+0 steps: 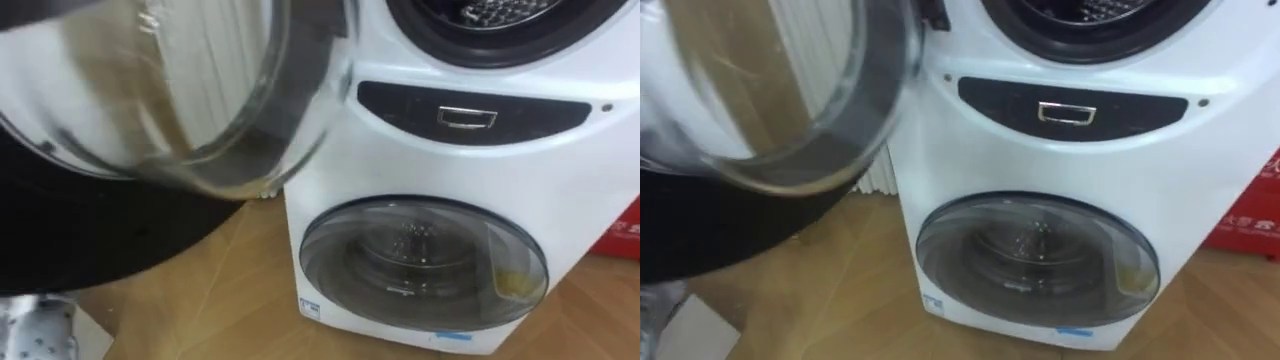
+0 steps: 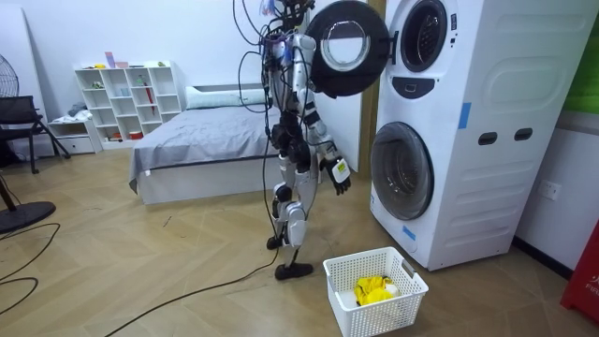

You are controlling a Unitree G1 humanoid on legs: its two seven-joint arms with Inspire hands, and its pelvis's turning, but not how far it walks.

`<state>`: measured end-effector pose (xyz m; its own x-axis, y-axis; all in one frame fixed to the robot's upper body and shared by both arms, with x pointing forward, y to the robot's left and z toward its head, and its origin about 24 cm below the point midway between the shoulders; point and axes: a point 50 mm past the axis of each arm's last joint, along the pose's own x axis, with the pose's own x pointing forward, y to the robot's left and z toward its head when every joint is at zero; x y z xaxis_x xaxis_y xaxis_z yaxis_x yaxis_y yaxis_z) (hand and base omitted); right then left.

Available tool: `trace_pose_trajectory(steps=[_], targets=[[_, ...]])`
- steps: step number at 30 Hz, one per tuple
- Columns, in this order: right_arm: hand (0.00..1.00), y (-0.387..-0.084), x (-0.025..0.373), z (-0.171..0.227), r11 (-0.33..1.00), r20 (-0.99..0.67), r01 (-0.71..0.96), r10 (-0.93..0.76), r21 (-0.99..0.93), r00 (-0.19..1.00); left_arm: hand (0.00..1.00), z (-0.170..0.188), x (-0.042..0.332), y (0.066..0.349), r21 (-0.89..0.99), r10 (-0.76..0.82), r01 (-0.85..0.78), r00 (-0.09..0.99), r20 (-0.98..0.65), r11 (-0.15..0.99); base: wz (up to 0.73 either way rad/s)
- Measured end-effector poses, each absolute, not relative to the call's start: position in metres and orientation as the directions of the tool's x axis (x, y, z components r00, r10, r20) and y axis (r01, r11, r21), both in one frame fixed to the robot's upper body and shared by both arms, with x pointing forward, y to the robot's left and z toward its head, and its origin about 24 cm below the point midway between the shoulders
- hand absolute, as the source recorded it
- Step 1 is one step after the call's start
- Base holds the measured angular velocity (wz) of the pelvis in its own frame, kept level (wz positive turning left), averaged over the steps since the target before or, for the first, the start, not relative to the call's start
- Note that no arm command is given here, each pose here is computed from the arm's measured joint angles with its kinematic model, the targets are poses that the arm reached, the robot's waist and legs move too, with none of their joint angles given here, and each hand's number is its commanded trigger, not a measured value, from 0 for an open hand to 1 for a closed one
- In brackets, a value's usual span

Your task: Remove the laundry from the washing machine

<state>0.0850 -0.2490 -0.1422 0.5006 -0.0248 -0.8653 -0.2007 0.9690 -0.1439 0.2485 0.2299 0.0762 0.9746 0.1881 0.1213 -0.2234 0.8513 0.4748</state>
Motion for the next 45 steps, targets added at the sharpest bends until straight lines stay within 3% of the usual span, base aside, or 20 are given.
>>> trace_pose_trajectory(steps=[6,12,19,33,36,39,41,44,45], targets=[[0.00,-0.236,0.100,-0.142,0.954,-0.856,-0.271,0.031,-0.130,0.517,0.00,0.083,0.243,0.180,0.544,-0.126,0.052,0.987,0.100,0.838,-0.12],[0.00,-0.226,0.105,-0.145,0.949,-0.858,-0.293,0.054,-0.115,0.511,0.00,0.074,0.234,0.128,0.386,-0.346,0.294,0.935,0.071,0.874,-0.28],[0.00,-0.207,0.106,-0.149,0.951,-0.856,-0.302,0.097,-0.071,0.507,0.00,0.052,0.203,0.064,0.313,-0.684,0.653,0.729,-0.016,0.689,-0.10],[0.00,-0.182,0.123,-0.148,0.937,-0.832,-0.348,0.158,-0.044,0.531,0.00,0.016,0.175,-0.006,0.229,-0.898,0.903,0.404,-0.173,0.363,-0.10],[0.00,-0.183,0.120,-0.149,0.939,-0.836,-0.341,0.153,-0.043,0.527,0.00,-0.006,0.176,-0.001,0.217,-0.874,0.908,0.407,-0.266,0.357,-0.22],[0.00,-0.185,0.116,-0.150,0.946,-0.844,-0.321,0.143,-0.036,0.517,0.00,-0.035,0.181,0.021,0.204,-0.805,0.898,0.440,-0.397,0.390,-0.17],[0.00,-0.187,0.113,-0.152,0.955,-0.850,-0.295,0.135,-0.025,0.509,0.00,-0.051,0.186,0.037,0.194,-0.744,0.869,0.490,-0.454,0.455,-0.08],[0.00,-0.193,0.102,-0.156,0.978,-0.870,-0.206,0.107,0.007,0.480,0.00,-0.084,0.188,0.082,0.192,-0.564,0.755,0.609,-0.558,0.627,-0.12],[0.00,-0.197,0.095,-0.158,0.988,-0.880,-0.156,0.088,0.016,0.467,0.00,-0.101,0.179,0.108,0.193,-0.441,0.667,0.654,-0.615,0.720,-0.19]])
